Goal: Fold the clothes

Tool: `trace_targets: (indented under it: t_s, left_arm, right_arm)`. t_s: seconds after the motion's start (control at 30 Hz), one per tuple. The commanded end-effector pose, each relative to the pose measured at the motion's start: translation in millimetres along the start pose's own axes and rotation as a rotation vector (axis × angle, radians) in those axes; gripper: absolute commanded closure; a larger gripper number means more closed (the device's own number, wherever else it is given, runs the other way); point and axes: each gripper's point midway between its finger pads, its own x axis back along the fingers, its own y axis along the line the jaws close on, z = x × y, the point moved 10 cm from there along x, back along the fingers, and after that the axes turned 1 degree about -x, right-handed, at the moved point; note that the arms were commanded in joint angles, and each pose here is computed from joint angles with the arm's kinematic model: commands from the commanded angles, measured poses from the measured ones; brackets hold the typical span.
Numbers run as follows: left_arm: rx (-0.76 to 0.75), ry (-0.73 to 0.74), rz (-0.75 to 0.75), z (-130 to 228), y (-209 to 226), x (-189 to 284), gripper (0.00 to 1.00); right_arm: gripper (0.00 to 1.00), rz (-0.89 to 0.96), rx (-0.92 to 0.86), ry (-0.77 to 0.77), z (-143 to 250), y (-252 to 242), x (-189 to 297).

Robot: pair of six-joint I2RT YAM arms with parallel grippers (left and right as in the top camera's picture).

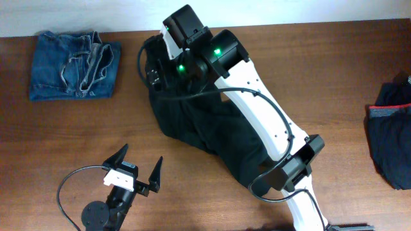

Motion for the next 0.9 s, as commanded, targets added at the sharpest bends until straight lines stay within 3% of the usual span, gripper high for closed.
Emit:
trace_targets:
  t_s: [0.0,0.23,0.37,0.47,0.7,0.87]
  left_arm:
    - [0.016,0.003,0.008,0,0,1,0.01]
    - [0.016,0.003,0.008,0,0,1,0.01]
    - [0.020,0.011,0.008,1,0,0,0.01]
    - [0.030,0.032,0.009,4,0,-1,0.01]
    - [0.080,0.050,0.017,5,0,-2,0.01]
    - [0.057,-0.013,0.057,-17,-3,1,0.01]
  right_arm:
    - [0.04,-0.223,0.036,0.033,9,37,21]
    - [0.01,-0.156,0.052,0.018,13,42,18]
    - [0.01,0.277,0.036,-0.071,12,11,19]
    - [0.01,0.473,0.036,-0.086,14,-6,25]
    - [0.01,0.588,-0.080,0.012,17,-59,45]
    - [0.01,0.633,-0.207,0.101,21,-108,68]
